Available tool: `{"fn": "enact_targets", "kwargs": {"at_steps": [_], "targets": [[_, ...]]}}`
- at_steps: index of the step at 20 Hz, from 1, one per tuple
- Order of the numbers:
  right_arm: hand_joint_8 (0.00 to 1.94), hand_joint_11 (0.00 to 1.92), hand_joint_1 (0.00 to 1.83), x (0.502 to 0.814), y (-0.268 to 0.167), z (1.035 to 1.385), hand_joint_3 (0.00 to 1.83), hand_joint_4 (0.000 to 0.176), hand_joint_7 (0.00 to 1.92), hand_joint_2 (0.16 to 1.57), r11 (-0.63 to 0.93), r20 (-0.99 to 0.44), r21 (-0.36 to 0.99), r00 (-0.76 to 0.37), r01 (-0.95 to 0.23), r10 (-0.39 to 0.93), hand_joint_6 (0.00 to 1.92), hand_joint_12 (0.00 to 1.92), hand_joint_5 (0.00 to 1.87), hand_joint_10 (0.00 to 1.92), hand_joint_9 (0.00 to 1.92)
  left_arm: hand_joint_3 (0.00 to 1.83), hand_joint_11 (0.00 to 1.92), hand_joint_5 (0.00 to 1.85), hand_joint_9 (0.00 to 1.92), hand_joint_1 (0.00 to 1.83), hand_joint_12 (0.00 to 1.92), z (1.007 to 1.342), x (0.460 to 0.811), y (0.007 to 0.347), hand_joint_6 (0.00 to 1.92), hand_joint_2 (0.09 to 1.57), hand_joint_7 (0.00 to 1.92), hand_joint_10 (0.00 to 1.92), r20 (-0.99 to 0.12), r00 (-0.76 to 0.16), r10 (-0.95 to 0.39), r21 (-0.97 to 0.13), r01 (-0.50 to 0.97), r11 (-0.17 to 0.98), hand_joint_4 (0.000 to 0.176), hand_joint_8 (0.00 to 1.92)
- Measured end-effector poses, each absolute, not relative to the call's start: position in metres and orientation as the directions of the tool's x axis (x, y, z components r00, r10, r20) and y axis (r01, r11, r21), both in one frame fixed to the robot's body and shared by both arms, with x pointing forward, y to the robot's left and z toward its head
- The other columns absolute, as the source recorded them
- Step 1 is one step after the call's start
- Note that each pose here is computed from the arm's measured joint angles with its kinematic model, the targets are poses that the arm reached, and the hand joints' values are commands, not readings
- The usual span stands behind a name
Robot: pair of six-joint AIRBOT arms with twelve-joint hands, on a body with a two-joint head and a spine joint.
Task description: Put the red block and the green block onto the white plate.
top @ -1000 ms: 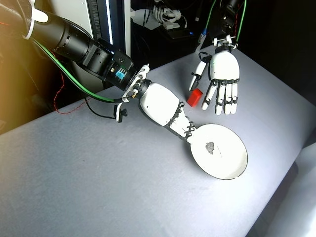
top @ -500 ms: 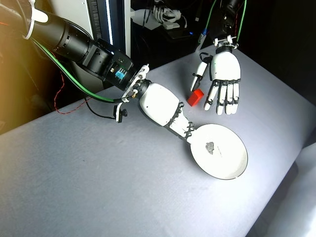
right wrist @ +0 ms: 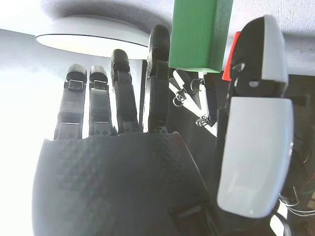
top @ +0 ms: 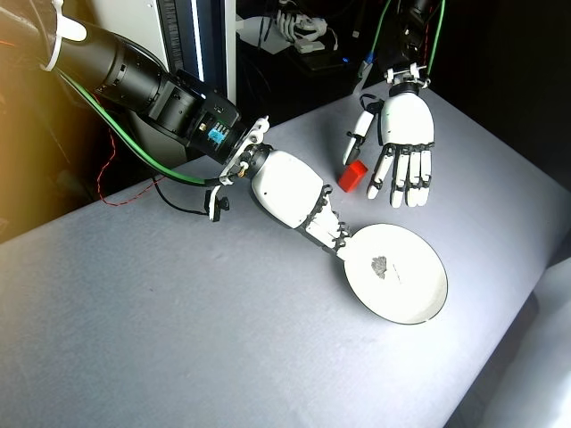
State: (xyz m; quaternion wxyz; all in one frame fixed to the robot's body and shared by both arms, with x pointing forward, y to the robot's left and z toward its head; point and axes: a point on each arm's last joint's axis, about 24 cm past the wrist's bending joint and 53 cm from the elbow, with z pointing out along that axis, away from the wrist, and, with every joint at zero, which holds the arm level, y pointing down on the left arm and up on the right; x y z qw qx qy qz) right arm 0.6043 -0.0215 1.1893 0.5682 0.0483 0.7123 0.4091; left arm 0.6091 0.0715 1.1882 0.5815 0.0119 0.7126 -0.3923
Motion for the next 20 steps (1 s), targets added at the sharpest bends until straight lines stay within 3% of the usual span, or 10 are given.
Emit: {"fn": "enact_targets", "kwargs": {"at_steps": [1,2,5,7,9,10,11,14,17,20], "targets": [[0.00,0.00,0.86,0.6043,-0.0215,1.1894,0.00,0.096,0.31,0.86,0.661,-0.770,0.637,-0.349,-0.397,0.533,0.01,0.00,0.79,0.00,0.00,0.00,0.00,0.78,0.06,0.45,0.25,1.1882,0.6091,0.0716,0.01,1.14,0.29,0.00,-0.838,-0.323,-0.439,-0.545,0.473,0.692,0.088,0.00],[0.00,0.00,0.86,0.6042,-0.0213,1.1893,0.00,0.089,0.30,0.86,0.661,-0.770,0.637,-0.349,-0.397,0.533,0.01,0.00,0.79,0.00,0.00,0.00,0.00,0.78,0.06,0.45,0.25,1.1882,0.6091,0.0716,0.00,1.14,0.29,0.00,-0.838,-0.323,-0.439,-0.545,0.473,0.692,0.087,0.00],[0.00,0.00,0.89,0.6043,-0.0215,1.1893,0.00,0.067,0.30,0.86,0.661,-0.771,0.637,-0.349,-0.396,0.533,0.02,0.00,0.81,0.00,0.00,0.00,0.00,0.80,0.07,0.47,0.32,1.1882,0.6091,0.0716,0.01,1.13,0.28,0.00,-0.839,-0.323,-0.438,-0.544,0.473,0.693,0.103,0.00],[0.00,0.00,0.92,0.6043,-0.0215,1.1894,0.00,0.059,0.31,0.86,0.662,-0.771,0.636,-0.349,-0.397,0.532,0.00,0.00,0.76,0.01,0.03,0.00,0.00,0.82,0.07,0.52,0.28,1.1878,0.6088,0.0715,0.01,1.12,0.31,0.00,-0.837,-0.325,-0.440,-0.547,0.471,0.692,0.109,0.01],[0.01,0.00,0.95,0.6043,-0.0215,1.1894,0.02,0.061,0.33,0.90,0.661,-0.771,0.636,-0.349,-0.397,0.533,0.05,0.00,0.88,0.02,0.05,0.00,0.00,0.90,0.08,0.61,0.25,1.1877,0.6091,0.0719,0.03,1.15,0.32,0.00,-0.838,-0.323,-0.439,-0.545,0.470,0.694,0.111,0.00],[0.00,0.00,0.94,0.6043,-0.0215,1.1894,0.01,0.080,0.33,0.94,0.662,-0.771,0.636,-0.349,-0.397,0.532,0.04,0.00,0.94,0.01,0.06,0.01,0.00,0.84,0.08,0.86,0.30,1.1878,0.6094,0.0722,0.96,1.18,0.31,0.01,-0.837,-0.323,-0.441,-0.547,0.468,0.694,0.163,0.01],[0.00,0.00,1.01,0.6042,-0.0213,1.1893,0.01,0.172,0.31,1.09,0.661,-0.771,0.637,-0.349,-0.397,0.533,0.92,0.00,0.99,0.01,0.09,0.00,0.00,1.01,0.15,1.01,0.50,1.1882,0.6084,0.0716,0.91,1.10,0.36,0.02,-0.834,-0.325,-0.446,-0.551,0.467,0.692,0.175,0.01],[0.01,0.00,1.00,0.6044,-0.0216,1.1894,0.00,0.176,0.36,1.12,0.663,-0.773,0.634,-0.347,-0.398,0.530,1.02,0.00,0.95,0.02,0.13,0.00,0.00,1.06,0.17,1.04,0.53,1.1883,0.6082,0.0716,0.85,1.08,0.38,0.01,-0.836,-0.323,-0.445,-0.549,0.466,0.694,0.176,0.00],[0.00,0.00,0.99,0.6043,-0.0215,1.1892,0.00,0.176,0.37,1.13,0.663,-0.773,0.634,-0.348,-0.398,0.530,1.06,0.00,0.92,0.01,0.15,0.00,0.00,1.01,0.16,1.02,0.49,1.1888,0.6087,0.0723,0.94,1.10,0.37,0.01,-0.835,-0.320,-0.448,-0.550,0.464,0.694,0.176,0.00],[0.01,0.00,1.01,0.6043,-0.0215,1.1892,0.00,0.176,0.41,1.11,0.663,-0.773,0.634,-0.348,-0.398,0.530,0.97,0.00,0.98,0.01,0.17,0.00,0.00,1.01,0.17,1.02,0.50,1.1888,0.6087,0.0724,0.94,1.10,0.39,0.00,-0.836,-0.319,-0.446,-0.548,0.465,0.695,0.176,0.00]]}}
